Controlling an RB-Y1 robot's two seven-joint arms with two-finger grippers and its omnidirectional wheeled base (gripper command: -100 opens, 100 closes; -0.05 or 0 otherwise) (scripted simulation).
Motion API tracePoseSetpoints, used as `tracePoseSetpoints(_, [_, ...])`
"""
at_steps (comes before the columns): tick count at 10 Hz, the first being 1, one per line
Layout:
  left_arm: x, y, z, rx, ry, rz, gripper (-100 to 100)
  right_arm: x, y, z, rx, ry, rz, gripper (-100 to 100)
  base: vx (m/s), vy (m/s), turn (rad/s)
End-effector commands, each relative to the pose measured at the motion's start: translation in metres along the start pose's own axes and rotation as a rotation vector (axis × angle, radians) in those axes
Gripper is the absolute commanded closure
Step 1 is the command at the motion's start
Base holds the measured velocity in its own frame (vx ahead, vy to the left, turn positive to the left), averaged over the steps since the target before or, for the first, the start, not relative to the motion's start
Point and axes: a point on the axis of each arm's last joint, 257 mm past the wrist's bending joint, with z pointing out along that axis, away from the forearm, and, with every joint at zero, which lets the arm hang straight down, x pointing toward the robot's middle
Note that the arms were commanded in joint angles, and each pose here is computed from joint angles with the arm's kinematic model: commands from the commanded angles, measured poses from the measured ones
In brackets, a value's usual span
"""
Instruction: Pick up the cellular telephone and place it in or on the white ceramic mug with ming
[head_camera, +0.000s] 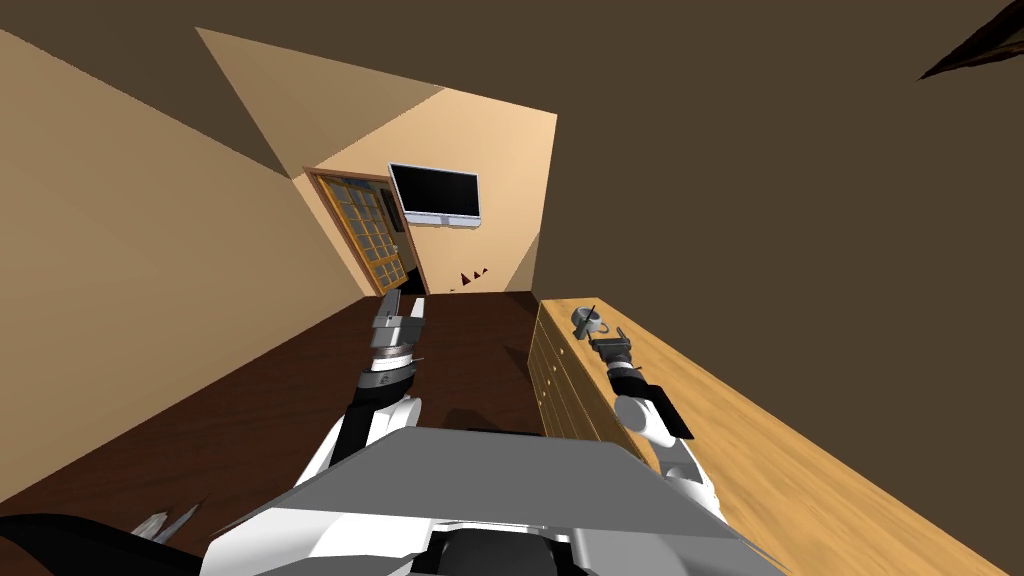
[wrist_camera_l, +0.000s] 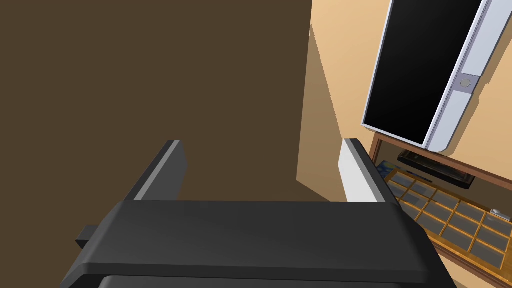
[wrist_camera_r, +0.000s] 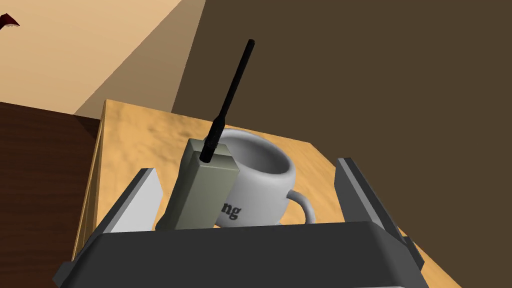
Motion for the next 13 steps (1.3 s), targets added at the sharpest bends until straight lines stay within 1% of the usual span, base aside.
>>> tracePoseSetpoints(1, [0.0,0.0,0.0,0.0,0.0,0.0,0,-0.01,-0.004,0.006,0.031,-0.028,0.064,-100,-0.029,-0.02,0.047])
tracePoseSetpoints(2, [0.0,0.0,0.0,0.0,0.0,0.0,0,-0.01,-0.004,0.006,0.031,-0.029,0.073,-100,-0.021,-0.018,0.023])
tracePoseSetpoints(3, [0.0,0.0,0.0,0.0,0.0,0.0,0,-0.017,-0.007,0.011,0.057,-0.051,0.123,-100,-0.018,-0.018,0.043])
tracePoseSetpoints(4, [0.0,0.0,0.0,0.0,0.0,0.0,0,-0.017,-0.007,0.011,0.057,-0.051,0.13,-100,-0.013,-0.02,0.024])
tracePoseSetpoints(6, [0.0,0.0,0.0,0.0,0.0,0.0,0,-0.027,-0.013,0.022,0.103,-0.088,0.216,-100,-0.012,-0.028,0.043])
tracePoseSetpoints(7, [0.0,0.0,0.0,0.0,0.0,0.0,0,-0.028,-0.015,0.022,0.109,-0.092,0.235,-100,-0.005,-0.027,0.018])
tracePoseSetpoints(9, [0.0,0.0,0.0,0.0,0.0,0.0,0,-0.034,-0.02,0.032,0.153,-0.123,0.31,-100,-0.003,-0.029,0.03])
tracePoseSetpoints(10, [0.0,0.0,0.0,0.0,0.0,0.0,0,-0.035,-0.022,0.031,0.159,-0.127,0.326,-100,0.005,-0.023,0.015])
tracePoseSetpoints(12, [0.0,0.0,0.0,0.0,0.0,0.0,0,-0.038,-0.029,0.04,0.207,-0.155,0.389,-100,0.01,-0.021,0.019])
tracePoseSetpoints(13, [0.0,0.0,0.0,0.0,0.0,0.0,0,-0.038,-0.029,0.04,0.207,-0.155,0.402,-100,0.014,-0.022,0.01])
